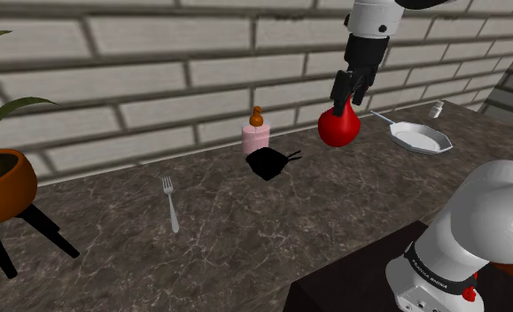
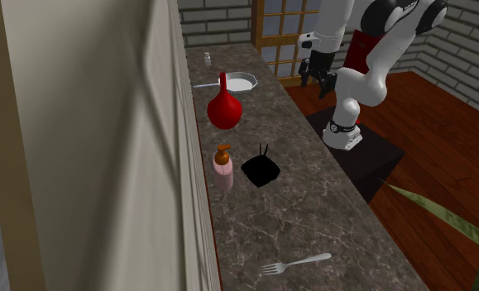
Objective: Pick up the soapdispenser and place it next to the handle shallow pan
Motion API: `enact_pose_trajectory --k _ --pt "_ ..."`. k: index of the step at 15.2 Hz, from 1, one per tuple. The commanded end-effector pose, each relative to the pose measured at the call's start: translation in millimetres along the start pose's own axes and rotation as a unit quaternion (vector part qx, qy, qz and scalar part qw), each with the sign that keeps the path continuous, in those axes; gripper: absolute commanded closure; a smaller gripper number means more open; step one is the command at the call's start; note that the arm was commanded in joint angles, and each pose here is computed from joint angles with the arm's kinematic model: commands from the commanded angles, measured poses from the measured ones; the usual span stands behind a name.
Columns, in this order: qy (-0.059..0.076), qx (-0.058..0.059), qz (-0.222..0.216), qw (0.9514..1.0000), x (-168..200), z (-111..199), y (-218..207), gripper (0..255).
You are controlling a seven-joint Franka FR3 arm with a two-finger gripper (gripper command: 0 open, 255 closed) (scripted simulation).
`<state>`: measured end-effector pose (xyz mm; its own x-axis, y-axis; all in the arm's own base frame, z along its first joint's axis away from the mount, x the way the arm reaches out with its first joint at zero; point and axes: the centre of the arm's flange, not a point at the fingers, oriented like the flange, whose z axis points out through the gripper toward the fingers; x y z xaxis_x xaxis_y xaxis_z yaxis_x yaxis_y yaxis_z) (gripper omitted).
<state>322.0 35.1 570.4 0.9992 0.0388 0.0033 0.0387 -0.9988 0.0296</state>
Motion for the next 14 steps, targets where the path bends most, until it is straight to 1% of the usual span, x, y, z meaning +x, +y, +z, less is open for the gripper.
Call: enact_pose_trajectory --k 1,14 --pt "0.0 0.0 0.0 1.0 0 0 0 0" --pt "0.0 0.007 -0.009 0.9999 161 54 24 0"
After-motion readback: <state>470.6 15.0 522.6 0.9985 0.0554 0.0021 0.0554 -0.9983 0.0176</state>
